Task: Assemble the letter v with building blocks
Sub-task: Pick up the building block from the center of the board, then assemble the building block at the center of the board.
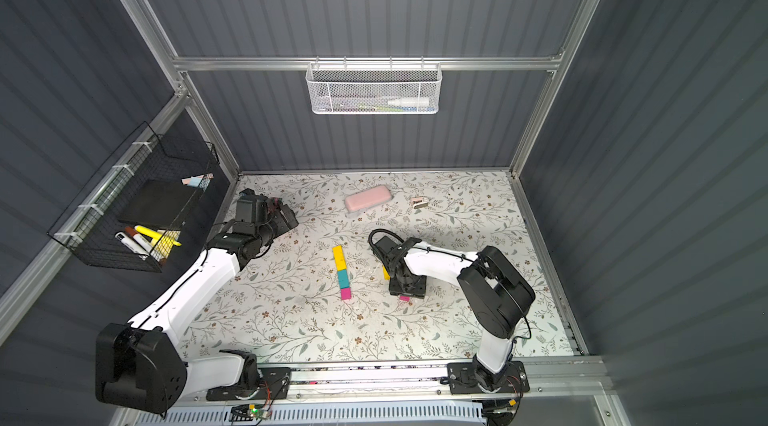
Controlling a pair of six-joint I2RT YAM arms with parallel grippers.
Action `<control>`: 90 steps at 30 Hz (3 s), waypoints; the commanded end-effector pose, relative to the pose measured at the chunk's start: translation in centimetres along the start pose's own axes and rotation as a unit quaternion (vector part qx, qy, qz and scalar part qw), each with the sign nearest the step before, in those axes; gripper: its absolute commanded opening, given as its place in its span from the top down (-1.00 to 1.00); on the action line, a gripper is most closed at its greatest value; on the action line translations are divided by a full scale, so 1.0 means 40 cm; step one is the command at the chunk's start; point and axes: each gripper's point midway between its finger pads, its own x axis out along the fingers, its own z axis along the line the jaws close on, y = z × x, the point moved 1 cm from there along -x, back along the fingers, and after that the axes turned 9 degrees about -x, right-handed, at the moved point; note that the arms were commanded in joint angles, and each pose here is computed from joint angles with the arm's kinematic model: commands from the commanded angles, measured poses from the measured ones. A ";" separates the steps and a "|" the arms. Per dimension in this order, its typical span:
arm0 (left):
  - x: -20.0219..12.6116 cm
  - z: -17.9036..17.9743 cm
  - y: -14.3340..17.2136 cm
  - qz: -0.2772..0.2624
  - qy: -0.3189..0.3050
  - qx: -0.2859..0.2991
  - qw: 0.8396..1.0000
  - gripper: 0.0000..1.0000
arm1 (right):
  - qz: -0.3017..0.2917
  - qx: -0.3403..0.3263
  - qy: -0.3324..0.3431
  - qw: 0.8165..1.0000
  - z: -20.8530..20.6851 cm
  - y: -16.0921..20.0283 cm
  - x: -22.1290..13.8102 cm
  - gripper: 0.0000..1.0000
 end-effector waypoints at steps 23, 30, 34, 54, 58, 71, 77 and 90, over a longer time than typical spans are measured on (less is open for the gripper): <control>-0.015 -0.005 -0.013 -0.008 0.007 0.003 1.000 -0.99 | -0.037 -0.005 0.030 0.999 0.006 -0.024 -0.023 0.75; -0.014 -0.009 -0.010 -0.004 0.012 0.003 1.000 -0.99 | -0.059 0.012 -0.008 0.998 0.058 -0.049 -0.122 0.77; -0.022 -0.019 -0.018 -0.007 0.020 0.002 1.000 -0.99 | -0.061 0.034 -0.050 0.996 0.111 -0.073 -0.166 0.78; -0.077 -0.102 -0.050 -0.002 0.104 -0.007 0.995 -0.99 | -0.003 0.147 -0.084 0.986 0.338 -0.094 -0.102 0.87; -0.087 -0.104 -0.051 -0.005 0.111 -0.008 0.994 -0.99 | -0.001 0.161 -0.056 0.985 0.321 -0.091 -0.084 0.86; -0.089 -0.108 -0.046 -0.003 0.119 -0.010 0.993 -0.99 | 0.041 0.201 -0.058 0.977 0.347 -0.068 -0.028 0.85; -0.092 -0.108 -0.046 -0.004 0.121 -0.010 0.993 -0.99 | 0.053 0.217 -0.053 0.973 0.348 -0.058 -0.022 0.85; -0.094 -0.106 -0.045 -0.006 0.122 -0.011 0.992 -0.99 | 0.066 0.245 -0.040 0.966 0.355 -0.043 -0.011 0.85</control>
